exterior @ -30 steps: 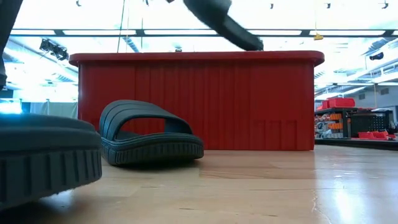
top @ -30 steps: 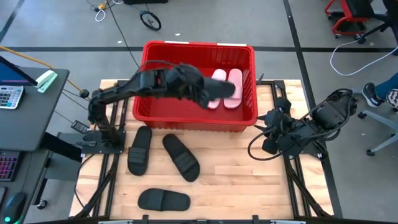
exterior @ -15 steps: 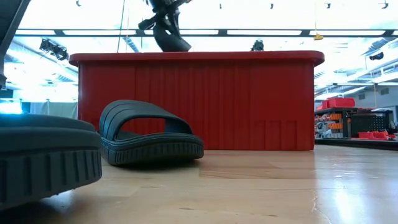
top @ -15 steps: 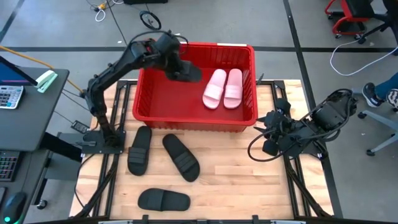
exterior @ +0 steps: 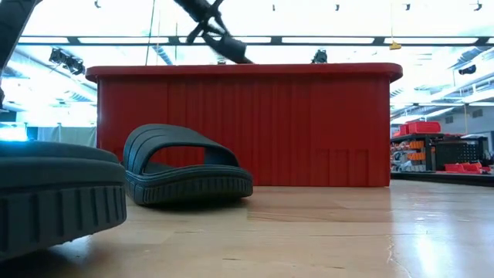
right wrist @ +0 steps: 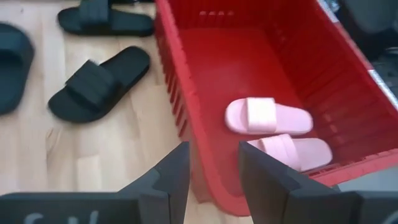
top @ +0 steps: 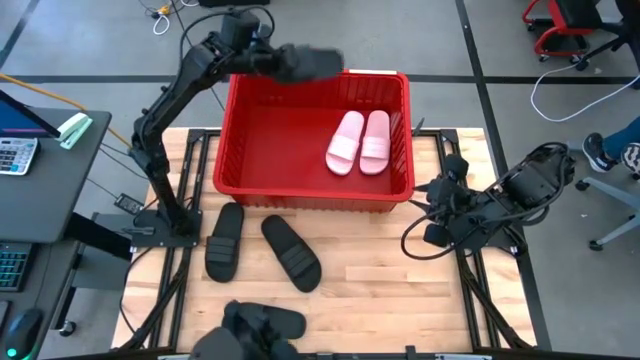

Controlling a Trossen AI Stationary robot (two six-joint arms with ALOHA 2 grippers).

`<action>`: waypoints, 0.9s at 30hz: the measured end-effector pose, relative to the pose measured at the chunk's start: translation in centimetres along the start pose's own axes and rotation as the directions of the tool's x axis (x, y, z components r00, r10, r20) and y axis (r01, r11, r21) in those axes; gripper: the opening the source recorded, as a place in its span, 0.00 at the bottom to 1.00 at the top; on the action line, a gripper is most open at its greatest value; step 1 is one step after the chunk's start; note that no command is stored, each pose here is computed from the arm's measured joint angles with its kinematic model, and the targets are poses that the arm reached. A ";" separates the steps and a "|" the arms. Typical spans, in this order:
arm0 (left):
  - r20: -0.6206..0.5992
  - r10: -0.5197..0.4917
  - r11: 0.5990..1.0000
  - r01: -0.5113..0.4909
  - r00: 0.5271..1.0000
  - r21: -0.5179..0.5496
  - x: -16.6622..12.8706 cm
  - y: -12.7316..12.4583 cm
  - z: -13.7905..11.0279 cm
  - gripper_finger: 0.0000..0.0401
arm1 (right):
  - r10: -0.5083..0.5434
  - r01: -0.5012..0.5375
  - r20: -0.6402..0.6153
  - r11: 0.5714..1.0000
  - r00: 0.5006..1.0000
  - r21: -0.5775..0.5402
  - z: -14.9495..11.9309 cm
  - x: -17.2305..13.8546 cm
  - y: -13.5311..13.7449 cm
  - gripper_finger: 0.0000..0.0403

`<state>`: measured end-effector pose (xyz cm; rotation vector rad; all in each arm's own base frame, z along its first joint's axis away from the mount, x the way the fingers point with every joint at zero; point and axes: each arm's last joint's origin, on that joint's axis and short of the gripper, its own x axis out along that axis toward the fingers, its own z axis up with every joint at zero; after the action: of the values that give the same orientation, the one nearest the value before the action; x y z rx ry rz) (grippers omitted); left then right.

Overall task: Pick and place slides into bin
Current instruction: Put the black slide into the red bin

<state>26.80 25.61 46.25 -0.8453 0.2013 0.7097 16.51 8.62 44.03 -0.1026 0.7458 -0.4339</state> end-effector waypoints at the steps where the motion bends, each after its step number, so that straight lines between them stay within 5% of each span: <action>1: 0.052 0.001 1.000 0.000 0.999 -0.010 0.1 -0.2 0.4 0.03 | -0.015 0.015 0.007 1.000 1.000 0.008 0.1 0.1 -0.1 0.35; 4: 0.084 0.025 0.995 -0.017 0.996 -0.095 0.9 0.1 0.6 0.03 | -0.039 0.038 0.009 0.999 0.999 0.025 0.2 0.3 -0.4 0.35; 7: -0.096 0.179 0.973 -0.191 0.979 -0.131 2.1 1.2 -1.8 0.03 | -0.058 0.058 0.003 0.997 0.998 0.043 0.4 0.6 -0.7 0.35; 12: -0.248 0.544 0.834 -0.549 0.802 0.053 3.7 1.6 -6.7 0.03 | -0.088 0.088 -0.008 0.994 0.996 0.068 0.6 1.1 -1.3 0.35; 19: -0.080 0.469 0.871 -0.476 0.879 -0.122 8.0 0.0 -7.2 0.03 | -0.099 0.101 -0.025 0.990 0.995 0.101 0.8 1.4 -1.6 0.35; 27: 0.009 0.581 0.785 -0.557 0.814 -0.270 13.6 -1.1 -12.4 0.03 | -0.017 0.028 -0.076 0.989 0.997 0.146 0.6 1.4 -1.4 0.35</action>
<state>39.11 22.55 32.87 -1.0053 0.2932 1.3707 17.39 6.72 43.91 0.0435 0.7843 -0.5154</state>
